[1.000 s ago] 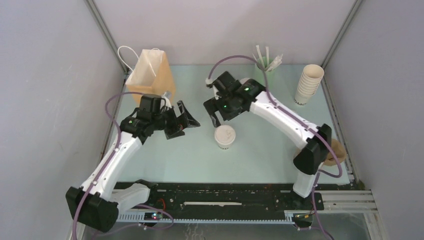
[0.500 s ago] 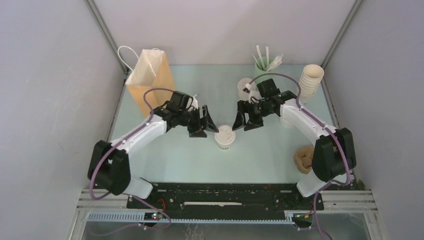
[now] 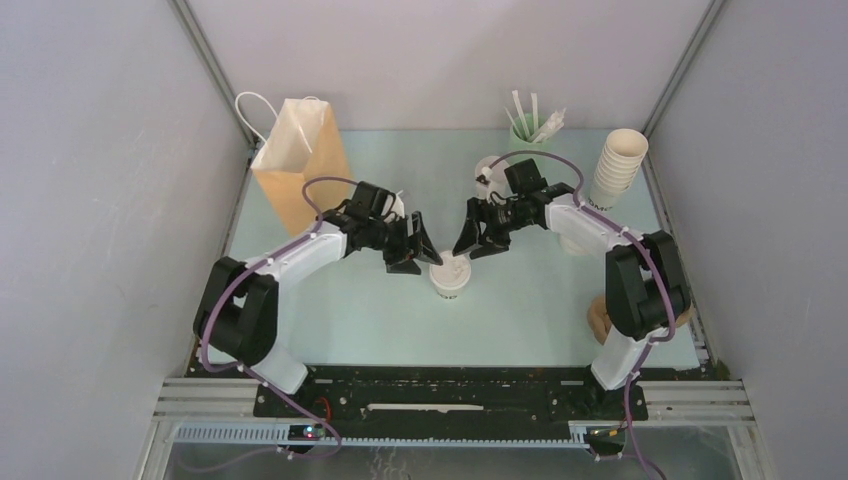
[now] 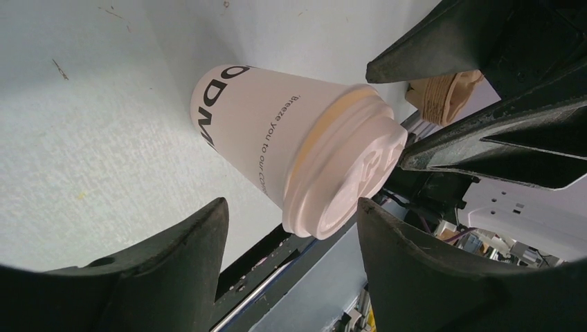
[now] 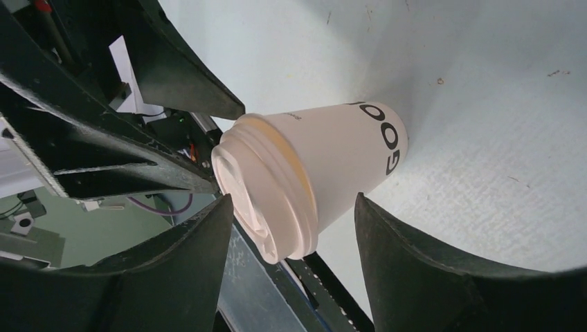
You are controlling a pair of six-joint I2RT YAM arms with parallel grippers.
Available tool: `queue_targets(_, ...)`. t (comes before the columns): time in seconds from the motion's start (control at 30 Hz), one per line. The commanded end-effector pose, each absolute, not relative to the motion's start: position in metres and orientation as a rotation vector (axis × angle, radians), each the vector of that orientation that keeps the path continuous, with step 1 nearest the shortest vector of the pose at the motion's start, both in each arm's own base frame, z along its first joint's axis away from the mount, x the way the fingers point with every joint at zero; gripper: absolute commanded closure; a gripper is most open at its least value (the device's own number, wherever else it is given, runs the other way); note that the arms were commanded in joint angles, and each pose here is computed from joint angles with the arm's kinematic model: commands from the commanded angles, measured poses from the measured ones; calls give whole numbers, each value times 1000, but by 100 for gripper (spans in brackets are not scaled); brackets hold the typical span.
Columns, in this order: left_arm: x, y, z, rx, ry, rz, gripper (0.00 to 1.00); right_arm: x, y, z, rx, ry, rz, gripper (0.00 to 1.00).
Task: Pack the takeout coffee
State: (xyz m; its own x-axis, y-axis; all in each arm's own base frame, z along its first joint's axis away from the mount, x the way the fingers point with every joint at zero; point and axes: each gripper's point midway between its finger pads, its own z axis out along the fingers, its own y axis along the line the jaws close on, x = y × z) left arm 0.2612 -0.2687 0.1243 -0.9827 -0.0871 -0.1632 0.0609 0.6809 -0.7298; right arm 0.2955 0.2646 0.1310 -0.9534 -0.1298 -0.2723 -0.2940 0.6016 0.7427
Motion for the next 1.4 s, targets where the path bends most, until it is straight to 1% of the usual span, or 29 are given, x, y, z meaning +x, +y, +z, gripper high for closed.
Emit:
queue_targets(0.0,279,-280,142,42,2620,-1214,29,303,271,134,-329,2605,1331,28)
queue_targets(0.17,284,-277,133,-3,2632,-1175,34,307,273,125,-254,2643,1336,31)
queue_targets(0.37,286,-273,123,-58,2649,-1138,39,311,272,115,-172,2690,1286,32)
queue_targets(0.43,286,-273,122,-64,2652,-1137,39,311,274,119,-171,2683,1301,30)
queue_targets(0.63,283,-269,120,-65,2653,-1118,42,295,272,139,-222,2668,1349,17)
queue_targets(0.8,281,-268,118,-69,2656,-1125,44,284,263,141,-199,2642,1398,13)
queue_targets(0.97,279,-267,113,-84,2656,-1120,51,275,265,131,-228,2652,1403,14)
queue_targets(1.23,268,-261,97,-94,2677,-1081,55,282,270,106,-153,2667,1424,19)
queue_targets(1.37,253,-251,78,-126,2714,-1043,58,269,263,86,-71,2674,1464,21)
